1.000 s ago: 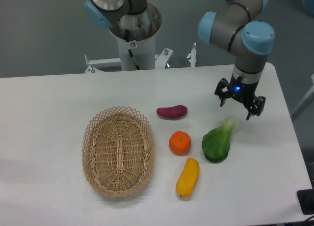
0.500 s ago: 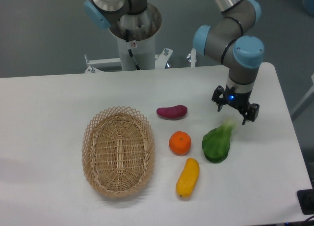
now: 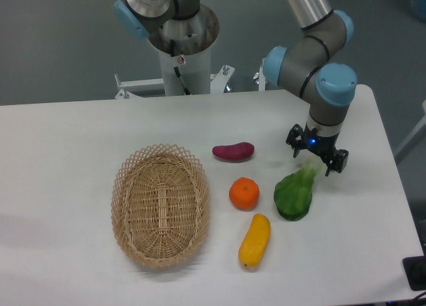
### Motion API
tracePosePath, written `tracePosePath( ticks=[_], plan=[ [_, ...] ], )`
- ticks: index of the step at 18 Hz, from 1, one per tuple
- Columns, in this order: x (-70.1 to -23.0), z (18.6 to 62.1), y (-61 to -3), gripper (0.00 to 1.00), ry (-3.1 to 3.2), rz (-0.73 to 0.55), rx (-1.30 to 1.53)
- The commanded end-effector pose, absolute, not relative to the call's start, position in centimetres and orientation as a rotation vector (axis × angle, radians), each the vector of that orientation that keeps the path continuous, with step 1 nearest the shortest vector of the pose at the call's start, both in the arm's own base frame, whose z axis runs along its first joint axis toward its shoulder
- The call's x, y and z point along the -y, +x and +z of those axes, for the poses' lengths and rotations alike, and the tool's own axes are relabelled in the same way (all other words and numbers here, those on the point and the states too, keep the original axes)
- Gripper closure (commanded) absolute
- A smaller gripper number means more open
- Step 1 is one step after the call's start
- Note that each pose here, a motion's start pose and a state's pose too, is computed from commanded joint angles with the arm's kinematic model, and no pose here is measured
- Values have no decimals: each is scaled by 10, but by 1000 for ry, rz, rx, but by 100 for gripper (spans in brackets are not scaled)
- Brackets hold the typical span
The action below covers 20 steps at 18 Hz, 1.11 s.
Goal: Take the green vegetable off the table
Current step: 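Lower the gripper and close it on the bok choy stem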
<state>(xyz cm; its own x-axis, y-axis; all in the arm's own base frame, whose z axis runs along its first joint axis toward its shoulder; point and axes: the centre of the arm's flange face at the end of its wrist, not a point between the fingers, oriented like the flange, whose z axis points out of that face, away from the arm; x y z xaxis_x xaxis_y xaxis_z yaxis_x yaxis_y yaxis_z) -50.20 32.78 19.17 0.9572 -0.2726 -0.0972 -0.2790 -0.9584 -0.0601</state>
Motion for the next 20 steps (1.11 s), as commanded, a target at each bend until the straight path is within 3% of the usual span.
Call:
tracePosePath(
  ticks=[6,14,20],
  plan=[
    [-328,188,-501,3,-3036,130,-428],
    [-329,194,-501,51,-3033,146,-428],
    [-329,199,-505,60,-3029,164,-426]
  ],
)
